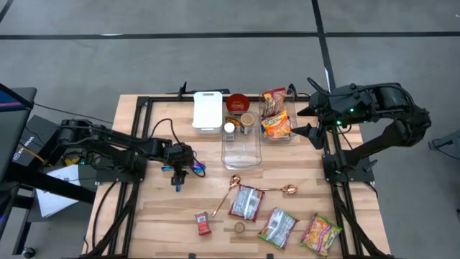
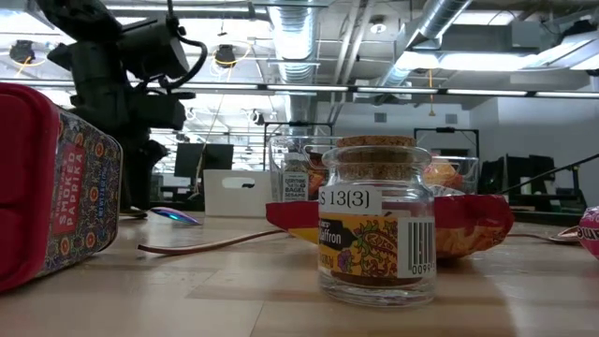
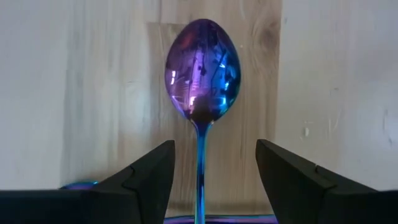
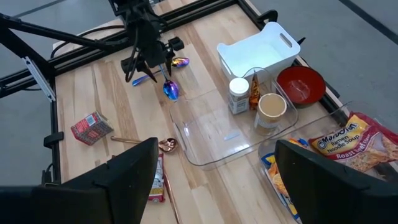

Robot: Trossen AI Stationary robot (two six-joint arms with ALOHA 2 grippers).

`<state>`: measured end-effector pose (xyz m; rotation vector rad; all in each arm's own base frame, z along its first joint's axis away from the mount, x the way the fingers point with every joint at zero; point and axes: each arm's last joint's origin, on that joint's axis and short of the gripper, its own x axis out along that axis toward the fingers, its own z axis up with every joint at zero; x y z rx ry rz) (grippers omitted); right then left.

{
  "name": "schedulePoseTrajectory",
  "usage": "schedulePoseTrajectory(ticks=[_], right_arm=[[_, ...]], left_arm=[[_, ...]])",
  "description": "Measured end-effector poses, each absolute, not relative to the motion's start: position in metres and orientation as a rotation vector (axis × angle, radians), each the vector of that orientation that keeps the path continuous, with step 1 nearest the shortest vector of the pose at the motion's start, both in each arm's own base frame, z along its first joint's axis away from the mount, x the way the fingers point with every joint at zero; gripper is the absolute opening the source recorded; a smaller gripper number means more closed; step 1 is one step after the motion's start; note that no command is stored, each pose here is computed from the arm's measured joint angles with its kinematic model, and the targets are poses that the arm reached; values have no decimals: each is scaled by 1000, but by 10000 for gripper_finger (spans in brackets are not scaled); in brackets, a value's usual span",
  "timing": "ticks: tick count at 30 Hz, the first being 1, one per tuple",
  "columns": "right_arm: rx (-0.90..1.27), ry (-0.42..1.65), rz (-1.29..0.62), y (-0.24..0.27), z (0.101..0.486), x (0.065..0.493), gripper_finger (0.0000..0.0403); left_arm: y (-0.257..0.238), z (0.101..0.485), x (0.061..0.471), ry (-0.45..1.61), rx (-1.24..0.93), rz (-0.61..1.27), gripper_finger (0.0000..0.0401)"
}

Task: Pick & Place Food Item
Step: Put the bottom blue spoon into the white bin

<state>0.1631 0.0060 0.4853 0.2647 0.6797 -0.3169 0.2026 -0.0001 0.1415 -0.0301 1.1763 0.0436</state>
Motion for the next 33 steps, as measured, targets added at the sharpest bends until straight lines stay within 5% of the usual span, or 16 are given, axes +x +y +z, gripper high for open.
schedulePoseTrajectory(ticks=[9,24,33], right_arm=[[264,680,-317,6,485,163,314],[262,680,-317,6,485,163,314],[263,680,-317,6,485,163,314]], left_arm=[[0,130,207,1219,-26,61,208],[8,130,208,1213,-82,106,18],[16,142,207,1136,-122,116,7]])
